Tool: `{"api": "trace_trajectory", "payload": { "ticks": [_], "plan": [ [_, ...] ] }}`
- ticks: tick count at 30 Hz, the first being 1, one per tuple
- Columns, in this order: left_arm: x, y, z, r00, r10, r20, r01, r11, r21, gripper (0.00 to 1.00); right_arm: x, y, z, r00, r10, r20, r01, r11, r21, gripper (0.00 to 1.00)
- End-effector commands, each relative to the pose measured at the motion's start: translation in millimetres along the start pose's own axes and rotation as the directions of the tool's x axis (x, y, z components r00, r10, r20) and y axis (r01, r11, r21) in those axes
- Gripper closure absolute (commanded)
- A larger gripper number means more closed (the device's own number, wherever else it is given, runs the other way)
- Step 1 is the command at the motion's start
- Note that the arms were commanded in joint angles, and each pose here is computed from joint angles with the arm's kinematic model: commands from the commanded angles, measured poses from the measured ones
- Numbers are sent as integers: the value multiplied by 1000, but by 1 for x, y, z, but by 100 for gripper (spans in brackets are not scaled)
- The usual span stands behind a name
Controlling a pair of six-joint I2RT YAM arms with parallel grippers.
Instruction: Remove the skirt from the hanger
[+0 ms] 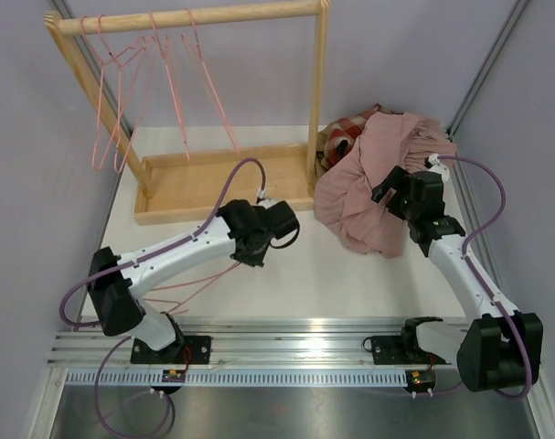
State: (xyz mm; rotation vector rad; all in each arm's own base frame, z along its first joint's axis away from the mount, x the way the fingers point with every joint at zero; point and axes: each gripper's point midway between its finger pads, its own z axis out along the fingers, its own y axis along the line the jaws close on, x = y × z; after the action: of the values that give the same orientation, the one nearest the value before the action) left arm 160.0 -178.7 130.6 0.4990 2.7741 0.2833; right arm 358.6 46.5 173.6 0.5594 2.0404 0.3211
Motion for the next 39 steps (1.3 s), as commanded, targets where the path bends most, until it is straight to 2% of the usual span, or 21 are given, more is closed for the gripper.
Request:
{"api": "trace_trajectory", "payload": {
  "ticks": [1, 4, 5, 7, 11, 12, 14, 15, 16, 20, 21, 22, 23, 24, 25, 26, 28, 29, 33, 37, 39],
  "plan": [
    [-67, 29, -61, 974, -70, 215, 96, 989, -113, 100, -17, 8, -12, 998, -2, 61, 3, 1000, -25, 1],
    [-109, 29, -101, 940, -77, 334, 113, 990, -88, 100, -21, 12, -20, 997, -2, 76, 5, 999, -44, 1],
    [-133, 30, -133, 898, -135, 420, 156, 988, -17, 100, -24, 13, -23, 996, -2, 87, 6, 999, -49, 1],
    [-150, 33, -160, 859, -170, 483, 177, 984, 32, 100, -25, 11, -27, 996, -7, 92, 11, 999, -45, 0],
    [-177, 34, -209, 735, -307, 605, 223, 951, 213, 100, -29, 9, -34, 994, -20, 111, 24, 999, -33, 0],
    [-191, 25, -227, 672, -371, 640, 207, 925, 318, 100, -31, 9, -35, 993, -21, 117, 25, 999, -35, 1],
    [-188, 28, -236, 619, -406, 672, 165, 904, 394, 100, -33, 11, -39, 992, -18, 122, 24, 999, -44, 1],
    [-198, 27, -251, 562, -461, 687, 155, 874, 461, 100, -33, 13, -41, 992, -18, 124, 24, 998, -50, 1],
    [-198, 32, -251, 555, -471, 686, 158, 869, 470, 100, -34, 14, -43, 992, -17, 126, 25, 998, -58, 0],
    [-189, 47, -227, 667, -343, 661, 166, 934, 318, 100, -35, 21, -51, 994, -17, 110, 27, 996, -89, 0],
    [-178, 51, -209, 743, -262, 616, 161, 963, 215, 93, -34, 21, -52, 994, -18, 107, 28, 995, -92, 0],
    [-169, 53, -196, 789, -210, 577, 143, 977, 160, 79, -34, 23, -55, 994, -15, 110, 27, 994, -107, 1],
    [-158, 54, -181, 836, -158, 526, 123, 987, 101, 59, -33, 23, -56, 994, -12, 108, 24, 993, -112, 1],
    [-131, 58, -146, 918, -49, 393, 63, 998, -22, 35, -33, 24, -58, 994, -11, 107, 23, 993, -119, 1],
    [-116, 60, -126, 945, 3, 327, 20, 997, -68, 21, -32, 26, -60, 994, -7, 108, 21, 991, -132, 1],
    [-103, 61, -111, 962, 7, 273, 14, 997, -75, 11, -31, 26, -60, 994, -4, 105, 19, 990, -138, 1],
    [-69, 63, -73, 991, -10, 132, 23, 995, -96, 2, -29, 28, -61, 995, -2, 98, 17, 989, -149, 0],
    [-60, 63, -66, 993, -42, 114, 54, 993, -102, 1, -27, 29, -60, 996, 2, 93, 13, 988, -156, 0],
    [-19, 27, -34, 998, -56, 37, 52, 993, 103, 1, -21, 29, -59, 997, 3, 76, 9, 986, -165, 1],
    [18, 38, 2, 997, 7, -83, -7, 1000, 2, 1, -10, 31, -57, 999, 5, 42, 3, 981, -195, 1],
    [26, 34, 12, 993, 31, -117, -31, 999, 9, 1, -9, 30, -56, 999, 6, 41, 2, 981, -192, 1]
  ]
}}
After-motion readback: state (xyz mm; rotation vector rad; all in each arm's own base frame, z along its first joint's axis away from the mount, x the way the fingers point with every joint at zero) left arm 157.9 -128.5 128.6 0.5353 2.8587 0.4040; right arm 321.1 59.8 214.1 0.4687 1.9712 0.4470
